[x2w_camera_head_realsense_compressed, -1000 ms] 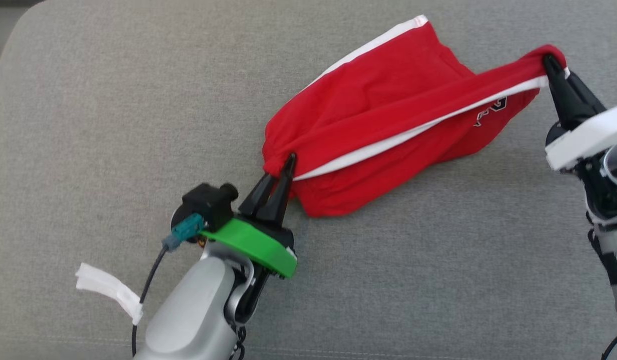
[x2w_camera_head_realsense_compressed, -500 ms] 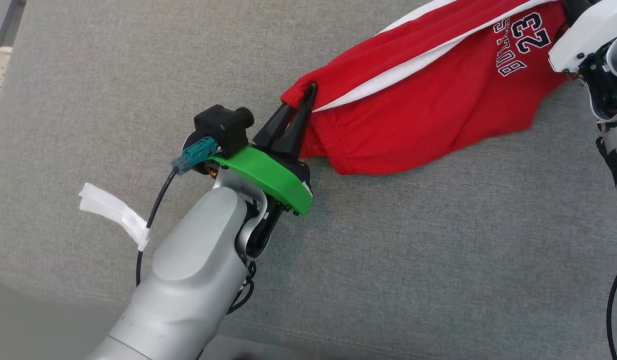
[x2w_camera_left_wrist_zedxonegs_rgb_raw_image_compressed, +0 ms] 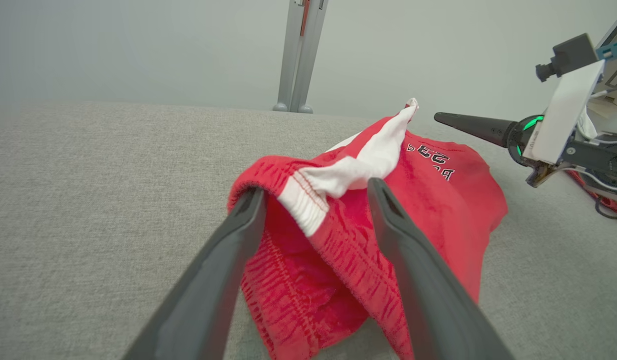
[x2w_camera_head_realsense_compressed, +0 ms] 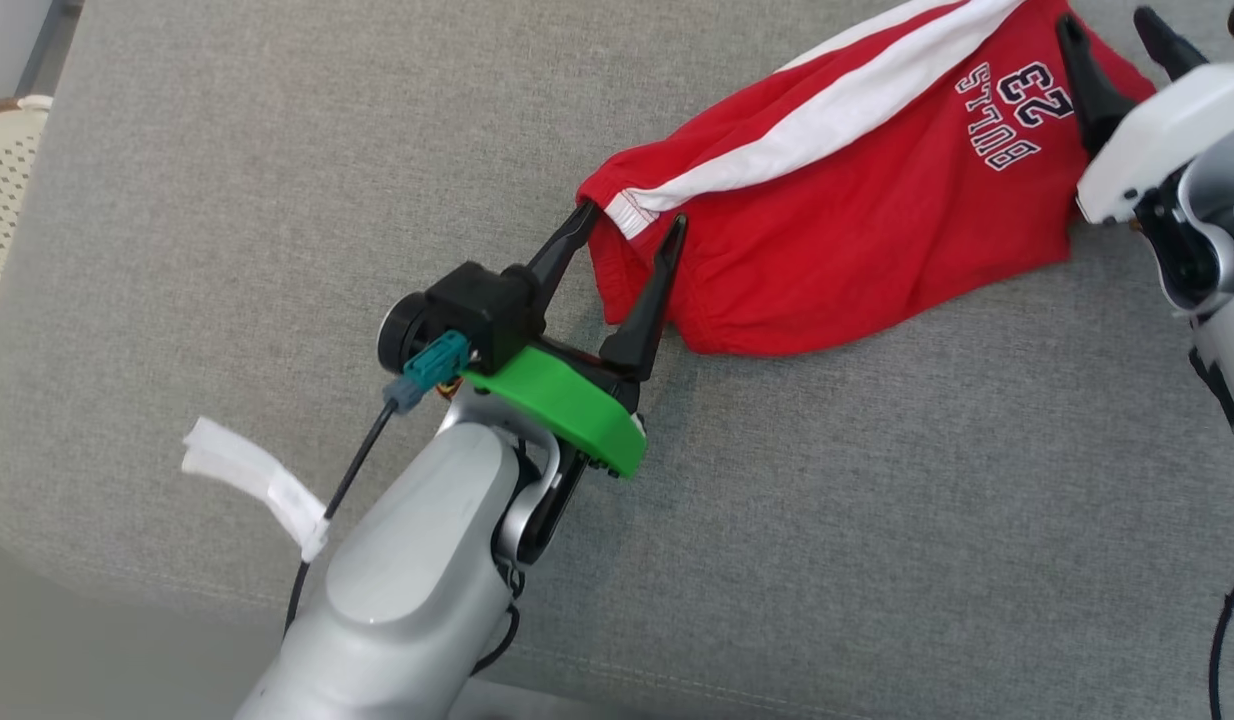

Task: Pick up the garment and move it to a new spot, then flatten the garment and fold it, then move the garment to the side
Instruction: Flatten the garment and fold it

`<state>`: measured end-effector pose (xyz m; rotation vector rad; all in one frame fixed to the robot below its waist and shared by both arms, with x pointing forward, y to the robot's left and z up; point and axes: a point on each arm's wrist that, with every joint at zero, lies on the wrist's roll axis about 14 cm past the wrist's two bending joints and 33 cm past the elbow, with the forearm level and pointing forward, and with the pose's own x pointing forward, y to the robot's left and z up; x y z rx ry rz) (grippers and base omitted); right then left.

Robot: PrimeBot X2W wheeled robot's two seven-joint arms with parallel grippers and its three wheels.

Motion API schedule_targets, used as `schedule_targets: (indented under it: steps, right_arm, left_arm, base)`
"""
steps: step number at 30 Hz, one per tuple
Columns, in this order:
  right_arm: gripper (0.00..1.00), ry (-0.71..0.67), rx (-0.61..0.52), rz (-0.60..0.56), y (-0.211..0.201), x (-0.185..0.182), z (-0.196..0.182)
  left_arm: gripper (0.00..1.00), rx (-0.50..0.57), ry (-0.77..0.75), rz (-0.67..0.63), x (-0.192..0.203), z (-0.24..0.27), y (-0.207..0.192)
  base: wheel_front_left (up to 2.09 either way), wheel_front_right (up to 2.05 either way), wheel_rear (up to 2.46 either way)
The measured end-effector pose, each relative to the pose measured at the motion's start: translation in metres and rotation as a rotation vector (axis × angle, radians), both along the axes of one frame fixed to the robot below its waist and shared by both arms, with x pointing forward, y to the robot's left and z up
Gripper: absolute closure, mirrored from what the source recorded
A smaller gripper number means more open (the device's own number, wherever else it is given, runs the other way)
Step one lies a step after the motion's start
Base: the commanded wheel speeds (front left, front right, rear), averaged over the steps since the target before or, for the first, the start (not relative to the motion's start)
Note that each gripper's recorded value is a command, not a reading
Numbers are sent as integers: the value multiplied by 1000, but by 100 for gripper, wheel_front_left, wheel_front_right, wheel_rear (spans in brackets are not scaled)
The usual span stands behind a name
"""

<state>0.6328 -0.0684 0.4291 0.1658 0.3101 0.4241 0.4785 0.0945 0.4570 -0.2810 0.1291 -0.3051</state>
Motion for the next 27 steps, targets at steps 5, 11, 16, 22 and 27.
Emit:
schedule_targets:
  steps: [5, 11, 16, 22, 27]
  right_arm:
    - [0, 9, -35, -22, -22, -10, -3]
    - [0, 37, -56, -31, -30, -12, -12]
    - [0, 84, -73, -23, -28, -18, -31]
    - [0, 141, -88, -4, -23, -27, -46]
    - [100, 158, -84, -2, -22, -31, -49]
  left_arm:
    - [0, 10, -27, 43, -15, 7, 7]
    - [0, 16, -55, 154, -28, 15, 35]
    - [0, 32, -81, 280, -38, 22, 71]
    - [0, 66, -114, 405, -53, 31, 108]
    - [0, 75, -118, 453, -63, 33, 121]
  base:
    - [0, 0, 0]
    - [0, 0, 0]
    - [0, 0, 0]
    - [0, 0, 0]
    - [0, 0, 0]
